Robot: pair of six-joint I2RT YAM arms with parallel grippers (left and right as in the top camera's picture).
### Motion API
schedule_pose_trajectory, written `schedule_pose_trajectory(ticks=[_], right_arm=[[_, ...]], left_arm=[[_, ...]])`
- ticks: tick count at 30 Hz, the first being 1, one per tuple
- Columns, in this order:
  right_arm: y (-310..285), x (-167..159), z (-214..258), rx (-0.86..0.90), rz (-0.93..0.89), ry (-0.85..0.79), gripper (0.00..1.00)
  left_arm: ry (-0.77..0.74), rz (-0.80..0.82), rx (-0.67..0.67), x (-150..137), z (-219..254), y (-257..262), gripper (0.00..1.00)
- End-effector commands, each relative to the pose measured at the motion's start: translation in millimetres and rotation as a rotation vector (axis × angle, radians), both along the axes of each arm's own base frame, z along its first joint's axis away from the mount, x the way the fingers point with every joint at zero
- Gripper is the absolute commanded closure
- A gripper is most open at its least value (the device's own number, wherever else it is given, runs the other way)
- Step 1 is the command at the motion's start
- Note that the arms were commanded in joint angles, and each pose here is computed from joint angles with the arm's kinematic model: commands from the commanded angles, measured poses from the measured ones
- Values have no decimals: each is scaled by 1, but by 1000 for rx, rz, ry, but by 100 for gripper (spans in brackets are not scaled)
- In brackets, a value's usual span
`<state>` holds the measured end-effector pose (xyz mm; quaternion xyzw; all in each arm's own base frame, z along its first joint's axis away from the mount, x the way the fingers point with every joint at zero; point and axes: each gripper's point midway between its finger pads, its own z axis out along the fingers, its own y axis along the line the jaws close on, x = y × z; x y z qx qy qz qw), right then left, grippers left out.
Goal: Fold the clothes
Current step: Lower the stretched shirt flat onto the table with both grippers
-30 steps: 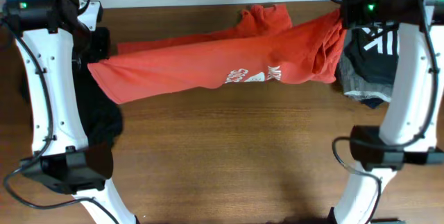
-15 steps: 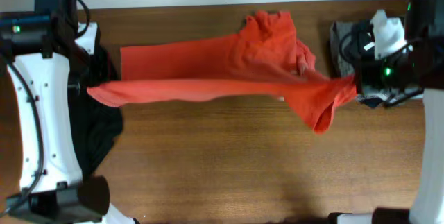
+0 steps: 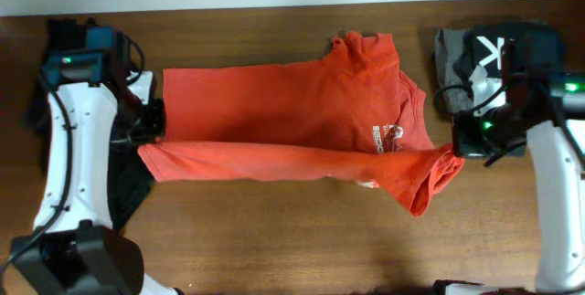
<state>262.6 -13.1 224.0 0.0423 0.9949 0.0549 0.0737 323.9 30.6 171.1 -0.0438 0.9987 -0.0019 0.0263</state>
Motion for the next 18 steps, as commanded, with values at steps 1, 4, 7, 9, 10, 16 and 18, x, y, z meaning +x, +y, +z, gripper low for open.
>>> schedule_pose_trajectory(ticks=[1, 4, 7, 9, 10, 16, 18], right_arm=[[0, -4, -18, 18, -24, 24, 96], [5, 3, -38, 50, -19, 17, 96], [8, 14, -55, 74, -14, -14, 96], [9, 20, -65, 79, -11, -32, 96], [9, 25, -70, 83, -9, -46, 96], [10, 52, -100, 93, 5, -141, 96], [10, 60, -108, 97, 7, -156, 96]], left_arm=[[21, 14, -27, -6, -19, -3, 100], [17, 24, -27, -4, -36, -2, 100], [-7, 32, -34, 2, -51, -3, 100], [-27, 31, -32, 6, -57, -3, 100], [-39, 32, -31, 9, -60, -2, 100], [-134, 47, -23, 32, -66, 0, 100], [-151, 47, -21, 36, -67, 1, 100]])
